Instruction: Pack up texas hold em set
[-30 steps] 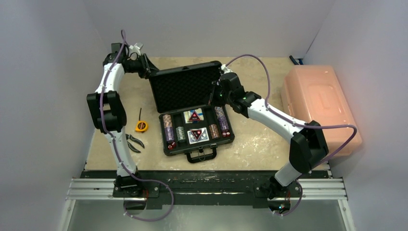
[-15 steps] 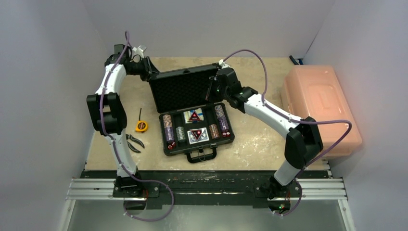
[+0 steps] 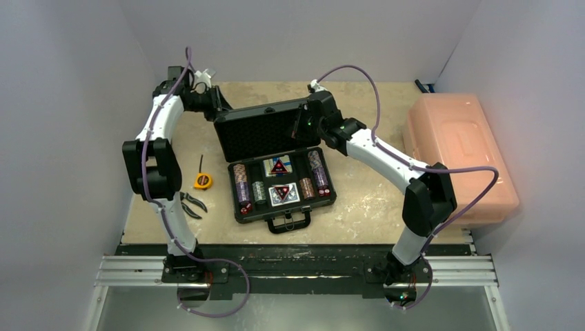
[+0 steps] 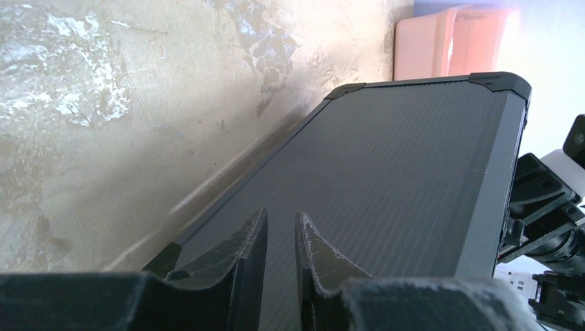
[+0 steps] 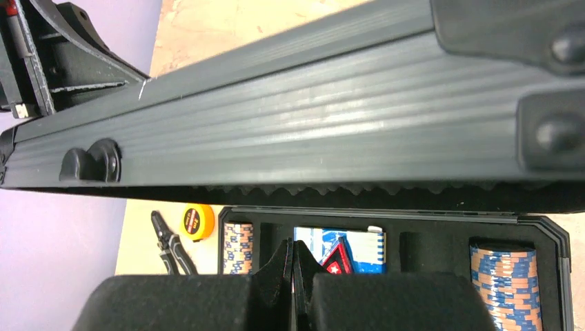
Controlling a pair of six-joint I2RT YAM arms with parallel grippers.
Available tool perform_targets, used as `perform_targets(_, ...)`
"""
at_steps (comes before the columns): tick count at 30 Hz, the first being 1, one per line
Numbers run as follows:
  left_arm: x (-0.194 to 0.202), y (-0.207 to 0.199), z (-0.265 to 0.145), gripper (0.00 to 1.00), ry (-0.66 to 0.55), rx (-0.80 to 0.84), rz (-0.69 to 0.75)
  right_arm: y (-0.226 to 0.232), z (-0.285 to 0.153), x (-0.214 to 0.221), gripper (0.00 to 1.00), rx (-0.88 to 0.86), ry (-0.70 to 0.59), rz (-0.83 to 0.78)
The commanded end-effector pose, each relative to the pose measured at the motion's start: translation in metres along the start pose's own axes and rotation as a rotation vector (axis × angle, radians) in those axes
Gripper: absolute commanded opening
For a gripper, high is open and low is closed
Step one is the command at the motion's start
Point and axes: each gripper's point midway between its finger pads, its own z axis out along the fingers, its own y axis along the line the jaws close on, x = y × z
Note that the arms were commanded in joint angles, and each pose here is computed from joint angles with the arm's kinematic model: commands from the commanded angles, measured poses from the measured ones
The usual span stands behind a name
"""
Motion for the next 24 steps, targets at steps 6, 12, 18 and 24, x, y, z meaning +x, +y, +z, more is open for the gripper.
perform_targets(6, 0.015, -0.026, -0.010, 0.19, -0.006, -0.011, 0.071, 0.010, -0.020, -0.024, 0.00, -0.019, -0.082, 0.002)
perform_targets(12, 0.028, -0.035, -0.009, 0.18, 0.003, -0.018, 0.090, 0.003, -0.030, -0.020, 0.00, 0.003, -0.087, 0.003)
perform_targets(18, 0.039, -0.041, -0.009, 0.17, 0.014, -0.021, 0.098, -0.014, -0.040, -0.001, 0.00, 0.019, -0.079, 0.003)
perform_targets(24, 0.052, -0.049, -0.005, 0.17, 0.035, -0.022, 0.113, -0.029, -0.052, 0.014, 0.00, 0.044, -0.092, 0.110)
